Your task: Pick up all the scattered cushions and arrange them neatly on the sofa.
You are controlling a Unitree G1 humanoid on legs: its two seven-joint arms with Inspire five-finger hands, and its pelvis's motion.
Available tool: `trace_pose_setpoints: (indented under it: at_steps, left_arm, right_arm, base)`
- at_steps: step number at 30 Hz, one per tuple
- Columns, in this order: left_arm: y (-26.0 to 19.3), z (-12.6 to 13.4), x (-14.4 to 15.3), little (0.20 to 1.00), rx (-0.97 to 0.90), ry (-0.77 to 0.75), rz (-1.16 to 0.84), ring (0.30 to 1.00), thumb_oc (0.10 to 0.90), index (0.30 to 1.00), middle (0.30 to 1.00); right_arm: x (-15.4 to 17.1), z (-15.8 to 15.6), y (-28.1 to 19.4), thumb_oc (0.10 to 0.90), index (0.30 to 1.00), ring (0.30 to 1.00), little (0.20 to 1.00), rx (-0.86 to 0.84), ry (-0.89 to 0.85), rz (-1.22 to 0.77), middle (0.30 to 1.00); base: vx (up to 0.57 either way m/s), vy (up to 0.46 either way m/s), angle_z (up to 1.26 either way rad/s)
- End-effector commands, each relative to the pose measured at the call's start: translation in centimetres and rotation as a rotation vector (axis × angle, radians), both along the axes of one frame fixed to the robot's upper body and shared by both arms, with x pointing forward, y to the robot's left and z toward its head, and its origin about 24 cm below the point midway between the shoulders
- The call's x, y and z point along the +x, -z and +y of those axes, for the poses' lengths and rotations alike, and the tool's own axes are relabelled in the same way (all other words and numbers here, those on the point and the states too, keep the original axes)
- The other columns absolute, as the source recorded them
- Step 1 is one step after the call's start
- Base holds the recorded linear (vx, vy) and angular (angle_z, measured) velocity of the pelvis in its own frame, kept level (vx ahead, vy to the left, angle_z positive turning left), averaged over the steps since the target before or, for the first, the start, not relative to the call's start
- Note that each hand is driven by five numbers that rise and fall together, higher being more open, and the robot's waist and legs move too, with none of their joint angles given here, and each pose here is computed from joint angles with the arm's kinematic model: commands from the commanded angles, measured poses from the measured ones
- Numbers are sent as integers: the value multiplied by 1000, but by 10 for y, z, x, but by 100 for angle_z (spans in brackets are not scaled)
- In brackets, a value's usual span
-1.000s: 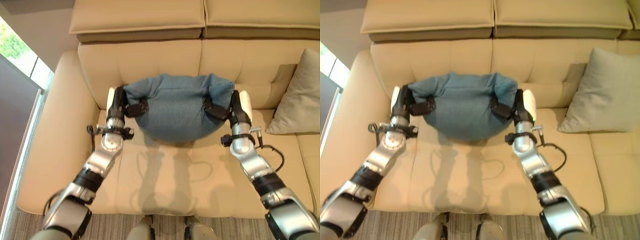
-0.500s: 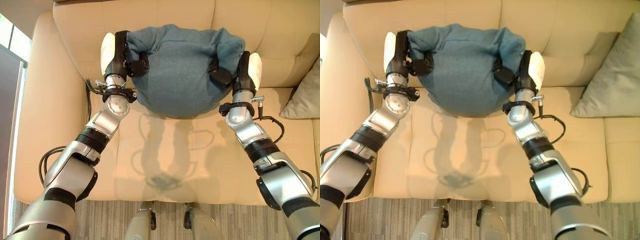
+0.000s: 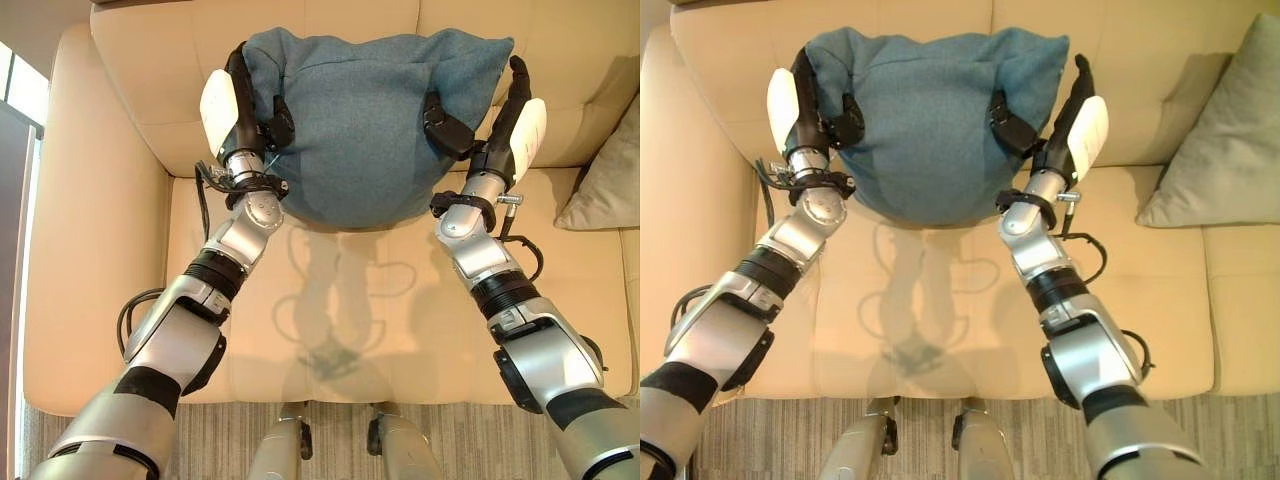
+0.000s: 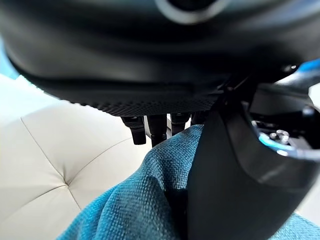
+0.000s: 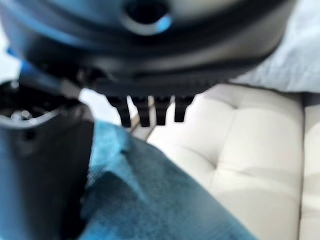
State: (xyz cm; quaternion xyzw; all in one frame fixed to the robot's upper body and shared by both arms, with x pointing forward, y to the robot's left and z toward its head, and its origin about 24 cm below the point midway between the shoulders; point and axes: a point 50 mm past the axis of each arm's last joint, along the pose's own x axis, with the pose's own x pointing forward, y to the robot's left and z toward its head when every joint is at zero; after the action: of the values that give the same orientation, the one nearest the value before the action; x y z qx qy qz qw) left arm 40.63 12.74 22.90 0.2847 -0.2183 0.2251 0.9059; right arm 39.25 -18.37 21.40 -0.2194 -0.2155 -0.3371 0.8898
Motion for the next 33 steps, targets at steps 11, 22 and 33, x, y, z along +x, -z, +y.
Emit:
trace_pose_setpoints:
  at_steps: [11,22,33]
  left_arm:
    - [-4,52,5,900,178,-385,18,900,800,900,900]
    - [-17,81,3,900,106,-362,25,900,800,900,900]
    - [-30,71,2,900,260,-256,-14,900,800,900,900]
  right_arm:
    - [-77,-42,-11,800,900,900,900,441,171,-602,900]
    - [-124,3,19,800,900,900,900,605,-643,-552,900]
    - [-153,18,51,800,900,900,900,446,-1323,-130,900]
  base:
    - [29,-2,-4]
    - [19,8,-12]
    - [22,-16,2]
